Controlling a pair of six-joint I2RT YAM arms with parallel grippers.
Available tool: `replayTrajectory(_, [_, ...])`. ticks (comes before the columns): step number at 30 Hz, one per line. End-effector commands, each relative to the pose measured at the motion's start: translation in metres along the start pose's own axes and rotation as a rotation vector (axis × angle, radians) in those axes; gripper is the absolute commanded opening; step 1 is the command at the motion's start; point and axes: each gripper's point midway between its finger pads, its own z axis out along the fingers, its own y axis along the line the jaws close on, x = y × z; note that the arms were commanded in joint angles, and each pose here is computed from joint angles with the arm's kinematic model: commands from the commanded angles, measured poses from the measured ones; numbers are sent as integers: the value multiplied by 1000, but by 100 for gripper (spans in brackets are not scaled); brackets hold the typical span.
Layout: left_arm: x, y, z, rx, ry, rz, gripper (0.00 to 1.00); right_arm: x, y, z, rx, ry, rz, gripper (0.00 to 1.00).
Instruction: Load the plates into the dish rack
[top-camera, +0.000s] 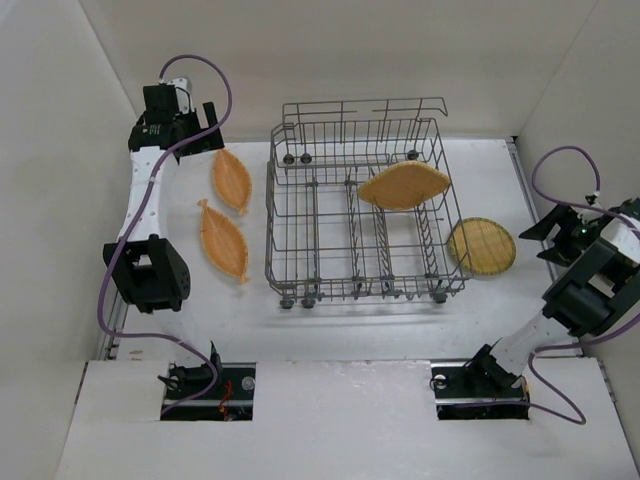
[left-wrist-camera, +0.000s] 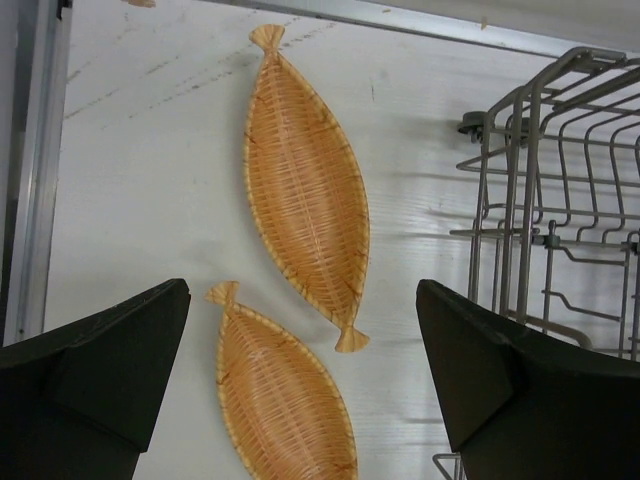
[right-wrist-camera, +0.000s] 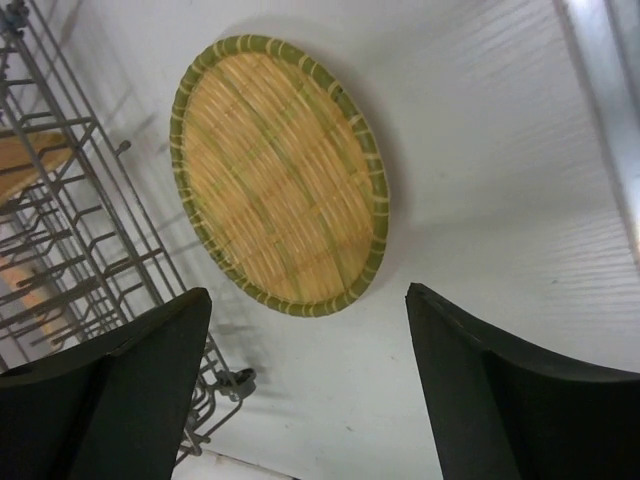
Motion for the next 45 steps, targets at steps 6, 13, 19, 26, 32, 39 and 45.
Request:
replayTrajectory(6, [-14,-12,-5,26,-1,39,100,-20,-24,15,100,130,-205,83])
replayTrajectory(13, [-15,-25,-6,33,-3,92,100,-9,-35,33,149,248,-309,73])
replayTrajectory(19, [-16,-39,-6,44,-12,129,100,-1,-28,49,135,339,-302,61])
replayTrajectory(26, [-21,-39,-8,43,-28,129,100,11,-30,66,127,449,-279,58])
replayTrajectory(32, [-30,-34,-12,34,-51,123,100,17,-25,81,133,510,-305,36])
replayTrajectory(39, [-30,-23,-9,20,-47,105,100,16,-21,80,158,516,-328,0])
replayTrajectory(45, [-24,-22,-3,26,-37,95,100,-12,-2,58,205,359,-420,0])
